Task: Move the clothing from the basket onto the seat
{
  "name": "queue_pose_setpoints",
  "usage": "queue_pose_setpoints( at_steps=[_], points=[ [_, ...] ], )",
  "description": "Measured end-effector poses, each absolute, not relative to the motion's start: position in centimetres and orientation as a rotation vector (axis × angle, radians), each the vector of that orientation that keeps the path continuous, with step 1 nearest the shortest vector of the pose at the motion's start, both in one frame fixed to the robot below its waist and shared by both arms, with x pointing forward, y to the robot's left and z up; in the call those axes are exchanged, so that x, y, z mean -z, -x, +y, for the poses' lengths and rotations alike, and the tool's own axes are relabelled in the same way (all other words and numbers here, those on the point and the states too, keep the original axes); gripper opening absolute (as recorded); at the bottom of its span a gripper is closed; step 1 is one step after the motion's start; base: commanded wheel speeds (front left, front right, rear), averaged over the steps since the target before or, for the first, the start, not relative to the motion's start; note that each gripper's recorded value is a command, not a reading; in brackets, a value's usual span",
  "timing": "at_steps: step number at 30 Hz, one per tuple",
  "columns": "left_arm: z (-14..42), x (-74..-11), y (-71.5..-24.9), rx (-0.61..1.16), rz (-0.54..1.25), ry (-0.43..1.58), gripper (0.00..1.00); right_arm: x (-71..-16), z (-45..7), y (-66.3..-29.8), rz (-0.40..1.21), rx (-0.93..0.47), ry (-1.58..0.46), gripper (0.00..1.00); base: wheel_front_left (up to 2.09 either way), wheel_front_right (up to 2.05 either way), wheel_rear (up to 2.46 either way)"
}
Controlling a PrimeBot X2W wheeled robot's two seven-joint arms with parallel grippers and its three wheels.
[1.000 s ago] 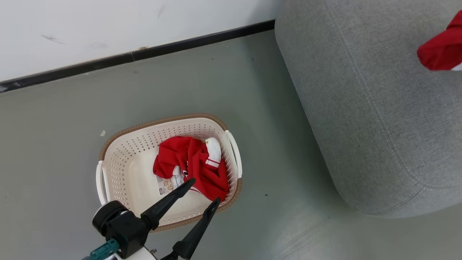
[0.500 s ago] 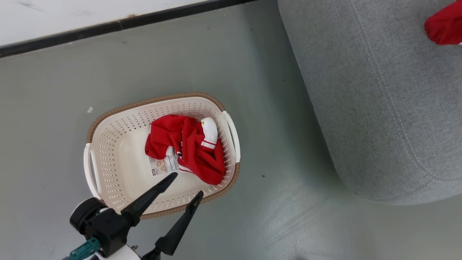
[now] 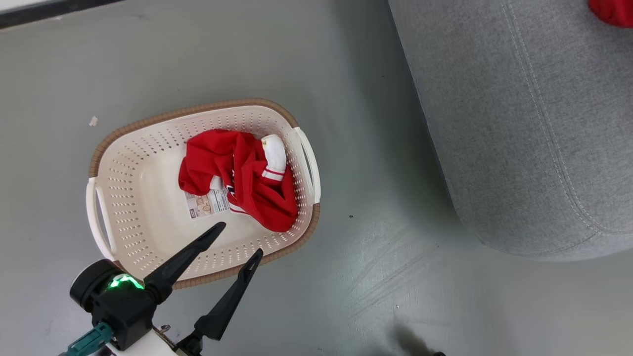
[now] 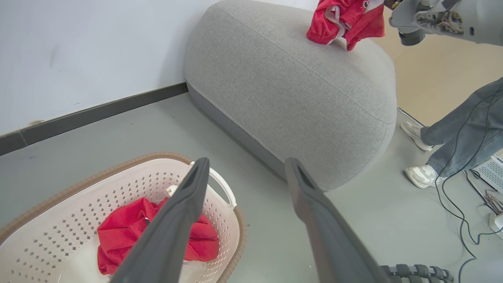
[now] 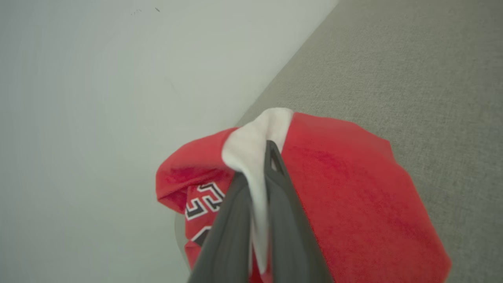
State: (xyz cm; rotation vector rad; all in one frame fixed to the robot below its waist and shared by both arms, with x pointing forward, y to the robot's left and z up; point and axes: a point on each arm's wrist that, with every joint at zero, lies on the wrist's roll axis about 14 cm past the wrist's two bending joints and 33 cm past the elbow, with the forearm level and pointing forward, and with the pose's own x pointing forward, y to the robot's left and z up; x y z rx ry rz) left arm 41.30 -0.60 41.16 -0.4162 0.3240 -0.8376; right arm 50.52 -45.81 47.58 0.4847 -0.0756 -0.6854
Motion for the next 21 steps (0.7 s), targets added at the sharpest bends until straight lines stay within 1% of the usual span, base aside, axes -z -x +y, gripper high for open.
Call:
queue_pose_setpoints(
  at_steps=[12,13,15,16,19,20,21],
  points=[
    [-0.4,-39.4,-42.7,0.830,0.335,0.425,1.00,-43.6,-45.6,-50.2,0.002,0.716,-0.442,0.00,0.00,0.00,0.00],
    [-0.4,-39.2,-42.9,0.829,0.333,0.421,1.00,-43.4,-45.6,-50.2,0.008,0.717,-0.438,0.07,0.00,0.00,0.00],
    [-0.5,-39.2,-43.0,0.832,0.329,0.421,1.00,-43.4,-45.6,-50.1,0.010,0.716,-0.419,0.25,0.00,0.00,0.00],
    [-0.5,-39.3,-43.1,0.833,0.326,0.422,1.00,-43.4,-45.5,-50.2,0.011,0.711,-0.406,0.25,0.00,0.00,0.00],
    [-0.5,-39.5,-43.2,0.831,0.314,0.425,1.00,-43.3,-45.3,-50.2,0.021,0.703,-0.397,0.48,0.00,0.00,0.00],
    [-0.5,-39.6,-43.3,0.831,0.307,0.425,1.00,-43.4,-45.2,-50.3,0.018,0.700,-0.394,0.71,0.00,0.00,0.00],
    [-0.5,-39.7,-43.4,0.831,0.301,0.426,1.00,-43.5,-45.1,-50.3,0.020,0.695,-0.389,0.83,0.00,0.00,0.00]
  ],
)
